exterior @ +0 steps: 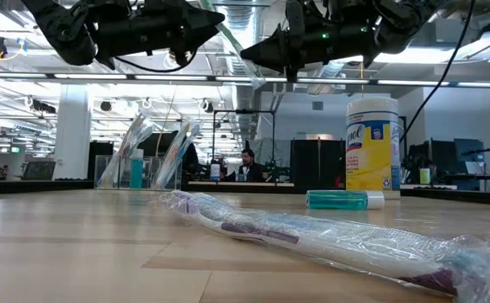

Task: Pick & Place toothbrushing station
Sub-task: Put the green toothbrush into the transparent organizer

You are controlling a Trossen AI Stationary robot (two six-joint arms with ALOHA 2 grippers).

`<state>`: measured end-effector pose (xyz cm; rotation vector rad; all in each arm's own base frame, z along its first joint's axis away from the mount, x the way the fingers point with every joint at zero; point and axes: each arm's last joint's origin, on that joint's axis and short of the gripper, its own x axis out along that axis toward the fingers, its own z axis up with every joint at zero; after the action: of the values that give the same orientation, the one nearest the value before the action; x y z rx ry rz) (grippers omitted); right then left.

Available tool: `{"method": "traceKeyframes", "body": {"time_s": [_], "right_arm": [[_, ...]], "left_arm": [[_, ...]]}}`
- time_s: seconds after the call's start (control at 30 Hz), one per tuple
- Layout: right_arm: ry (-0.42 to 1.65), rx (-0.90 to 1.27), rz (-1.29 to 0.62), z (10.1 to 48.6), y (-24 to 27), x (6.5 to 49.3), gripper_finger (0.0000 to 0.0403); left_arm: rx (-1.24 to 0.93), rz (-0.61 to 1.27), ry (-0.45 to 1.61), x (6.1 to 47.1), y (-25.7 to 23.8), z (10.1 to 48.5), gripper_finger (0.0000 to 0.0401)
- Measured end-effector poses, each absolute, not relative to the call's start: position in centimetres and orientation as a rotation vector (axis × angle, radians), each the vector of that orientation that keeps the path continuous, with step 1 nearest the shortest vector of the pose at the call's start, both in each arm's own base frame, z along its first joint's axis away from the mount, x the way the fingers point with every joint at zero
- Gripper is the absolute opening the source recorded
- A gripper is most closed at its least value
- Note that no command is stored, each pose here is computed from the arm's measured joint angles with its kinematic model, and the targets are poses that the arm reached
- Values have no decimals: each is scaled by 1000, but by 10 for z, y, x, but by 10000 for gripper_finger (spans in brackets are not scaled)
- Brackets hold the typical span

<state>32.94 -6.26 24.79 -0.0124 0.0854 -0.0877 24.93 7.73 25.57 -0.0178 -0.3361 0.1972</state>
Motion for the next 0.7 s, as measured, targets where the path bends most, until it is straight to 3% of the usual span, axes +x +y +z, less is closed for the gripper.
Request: {"method": "traceKeyframes", "body": {"time_s": [0.27,0.7], "right_arm": [[85,-14,-93,248,-63,329,24],[103,-9,-107,246,-68,328,46]], "left_arm": [[-20,189,-338,249,77,256,13],[-46,198,-325,250,78,254,9]]}}
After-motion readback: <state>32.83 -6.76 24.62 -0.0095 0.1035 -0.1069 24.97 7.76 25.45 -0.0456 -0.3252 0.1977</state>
